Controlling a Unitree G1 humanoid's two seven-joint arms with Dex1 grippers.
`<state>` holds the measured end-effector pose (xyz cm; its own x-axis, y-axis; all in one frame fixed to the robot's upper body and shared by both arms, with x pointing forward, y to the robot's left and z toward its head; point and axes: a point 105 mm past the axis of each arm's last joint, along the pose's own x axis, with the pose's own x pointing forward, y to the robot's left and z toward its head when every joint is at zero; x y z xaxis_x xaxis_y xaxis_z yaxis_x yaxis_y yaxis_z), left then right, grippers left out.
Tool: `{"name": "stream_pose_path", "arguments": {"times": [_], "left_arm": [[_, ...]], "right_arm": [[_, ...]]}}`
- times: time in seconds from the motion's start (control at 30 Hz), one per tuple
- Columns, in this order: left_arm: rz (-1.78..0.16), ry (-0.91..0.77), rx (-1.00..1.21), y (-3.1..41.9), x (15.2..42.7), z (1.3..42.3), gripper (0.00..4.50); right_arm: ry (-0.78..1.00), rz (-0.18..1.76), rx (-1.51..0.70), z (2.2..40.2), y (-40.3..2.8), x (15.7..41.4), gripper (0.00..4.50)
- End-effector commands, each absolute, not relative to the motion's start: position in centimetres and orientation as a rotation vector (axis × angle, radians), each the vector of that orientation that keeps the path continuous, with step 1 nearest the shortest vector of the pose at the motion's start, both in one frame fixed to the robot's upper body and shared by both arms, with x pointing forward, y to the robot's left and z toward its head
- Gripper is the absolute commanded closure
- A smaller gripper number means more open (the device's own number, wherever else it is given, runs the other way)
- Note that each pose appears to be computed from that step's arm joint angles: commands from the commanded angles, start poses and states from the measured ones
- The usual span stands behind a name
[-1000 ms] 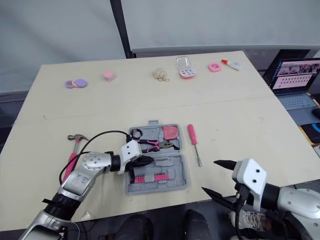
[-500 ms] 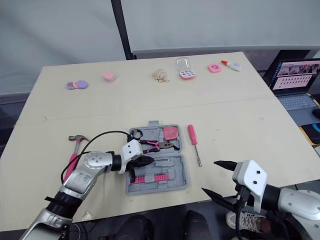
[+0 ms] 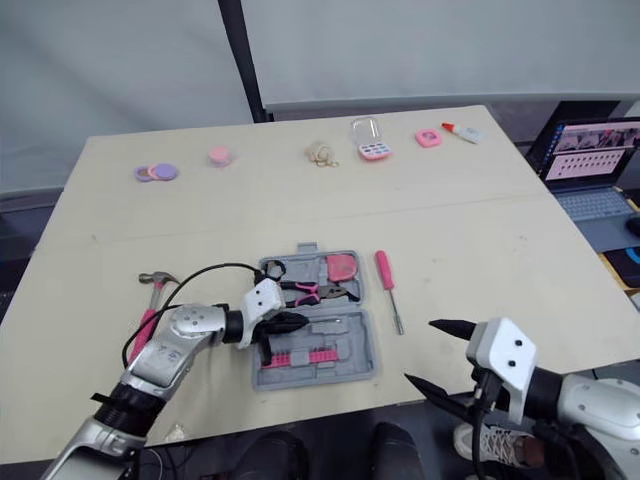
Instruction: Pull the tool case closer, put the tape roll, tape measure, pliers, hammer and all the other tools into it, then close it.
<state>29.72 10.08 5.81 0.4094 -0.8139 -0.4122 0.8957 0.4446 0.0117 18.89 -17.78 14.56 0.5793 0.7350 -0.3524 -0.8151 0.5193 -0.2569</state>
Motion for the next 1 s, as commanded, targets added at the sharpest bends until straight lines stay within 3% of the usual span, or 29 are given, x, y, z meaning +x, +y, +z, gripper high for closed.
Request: {"name": "stream_pose_path", "arguments": {"times": [0.03, 0.17, 0.3, 0.33, 0.4, 0.63, 0.73, 1.0], "left_arm": [[-1.079, 0.237, 0.133, 11.2, 29.5, 10.9, 4.47], [-1.0, 0.132, 0.065, 14.8, 28.3, 15.9, 4.47], [-0.922, 0.17, 0.086, 18.7, 25.6, 16.0, 4.47], [-0.904, 0.192, 0.084, 19.8, 24.5, 15.4, 4.23], [-0.849, 0.247, 0.094, 22.0, 22.3, 14.0, 3.65], [-0.67, 0.347, 0.064, 25.6, 16.3, 9.7, 0.1], [-0.628, 0.351, 0.031, 25.4, 13.9, 8.6, 0.04], [-0.535, 0.303, 0.012, 26.3, 10.6, 7.2, 0.04]], "right_arm": [[0.167, 0.933, -0.433, 15.3, -17.6, 19.1, 0.0], [0.157, 0.936, -0.425, 15.3, -17.6, 19.6, 0.0], [0.153, 0.95, -0.415, 15.1, -17.5, 19.8, 0.0], [0.152, 0.957, -0.411, 15.0, -17.5, 19.9, 0.0], [0.155, 0.967, -0.405, 14.9, -17.4, 20.0, 0.0], [0.186, 1.003, -0.38, 13.6, -17.2, 19.8, 0.0], [0.2, 1.005, -0.367, 13.1, -17.2, 19.6, 0.0], [0.248, 0.999, -0.341, 11.8, -17.5, 18.7, 0.0]]}}
